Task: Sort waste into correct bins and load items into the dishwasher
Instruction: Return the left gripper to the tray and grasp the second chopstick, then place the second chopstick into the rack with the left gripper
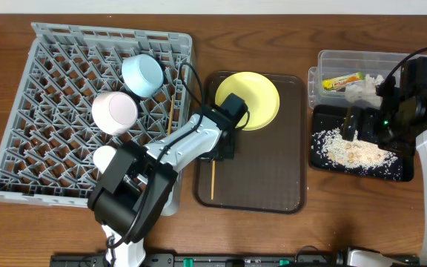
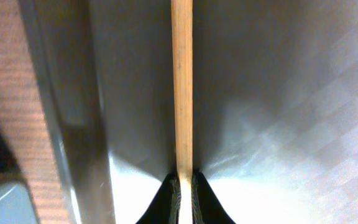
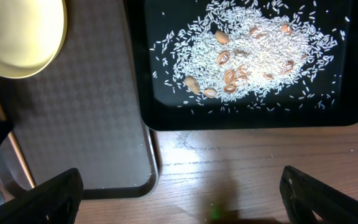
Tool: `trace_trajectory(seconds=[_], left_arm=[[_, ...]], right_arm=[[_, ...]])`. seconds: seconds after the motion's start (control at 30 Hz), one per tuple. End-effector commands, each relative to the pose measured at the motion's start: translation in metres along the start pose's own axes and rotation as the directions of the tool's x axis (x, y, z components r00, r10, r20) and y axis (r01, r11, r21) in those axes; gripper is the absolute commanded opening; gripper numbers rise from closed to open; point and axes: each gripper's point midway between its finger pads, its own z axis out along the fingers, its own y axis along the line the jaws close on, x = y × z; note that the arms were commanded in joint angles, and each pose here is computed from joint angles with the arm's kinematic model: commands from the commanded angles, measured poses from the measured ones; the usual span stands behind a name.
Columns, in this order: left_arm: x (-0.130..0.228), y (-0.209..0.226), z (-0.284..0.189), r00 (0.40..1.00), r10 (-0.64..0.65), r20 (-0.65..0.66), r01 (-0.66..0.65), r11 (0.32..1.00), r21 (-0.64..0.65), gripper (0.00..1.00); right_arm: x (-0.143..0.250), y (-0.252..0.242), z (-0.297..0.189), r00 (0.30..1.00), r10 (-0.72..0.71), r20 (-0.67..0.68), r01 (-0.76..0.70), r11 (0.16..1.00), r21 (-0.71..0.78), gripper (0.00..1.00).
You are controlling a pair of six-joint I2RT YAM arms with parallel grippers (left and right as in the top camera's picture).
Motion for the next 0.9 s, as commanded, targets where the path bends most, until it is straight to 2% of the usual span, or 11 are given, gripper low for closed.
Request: trace_trajectory(seconds=[0.0,0.13,0.3,0.47,0.63,0.87], left_arm=[[-0.009,0.008,-0.018,1.000,0.010,0.030,-0.010,1.000,-0.003,0.06],[-0.022,0.018,-0.056,0.992,0.005,0.125,-0.006,1.000,0.008,0.06],[-0.028,0.030,-0.106,0.970,0.075,0.229,-0.086,0.995,0.040,0.06],[-0.032,0.061,-0.144,0.951,0.087,0.297,-0.102,0.994,0.035,0.06],[-0.037,0.106,-0.144,0.956,0.111,0.271,-0.110,0.994,-0.020,0.06],[-0.046,0.119,-0.139,0.959,0.081,0.272,-0.078,0.997,-0.023,0.08]], right_arm=[[-0.003,-0.002,-0.004,1.000,-0.010,0.015,0.010,1.000,0.005,0.99],[-0.002,-0.002,-0.004,1.000,-0.010,0.014,0.010,1.000,0.006,0.99],[-0.003,-0.002,-0.004,1.000,-0.011,0.017,0.011,1.000,0.005,0.99],[-0.003,-0.002,-0.004,1.000,-0.010,0.014,0.010,1.000,0.006,0.99],[-0.003,-0.002,-0.004,1.000,-0.010,0.014,0.010,1.000,0.006,0.99],[-0.002,-0.002,-0.004,1.000,-0.010,0.014,0.010,1.000,0.005,0.99]])
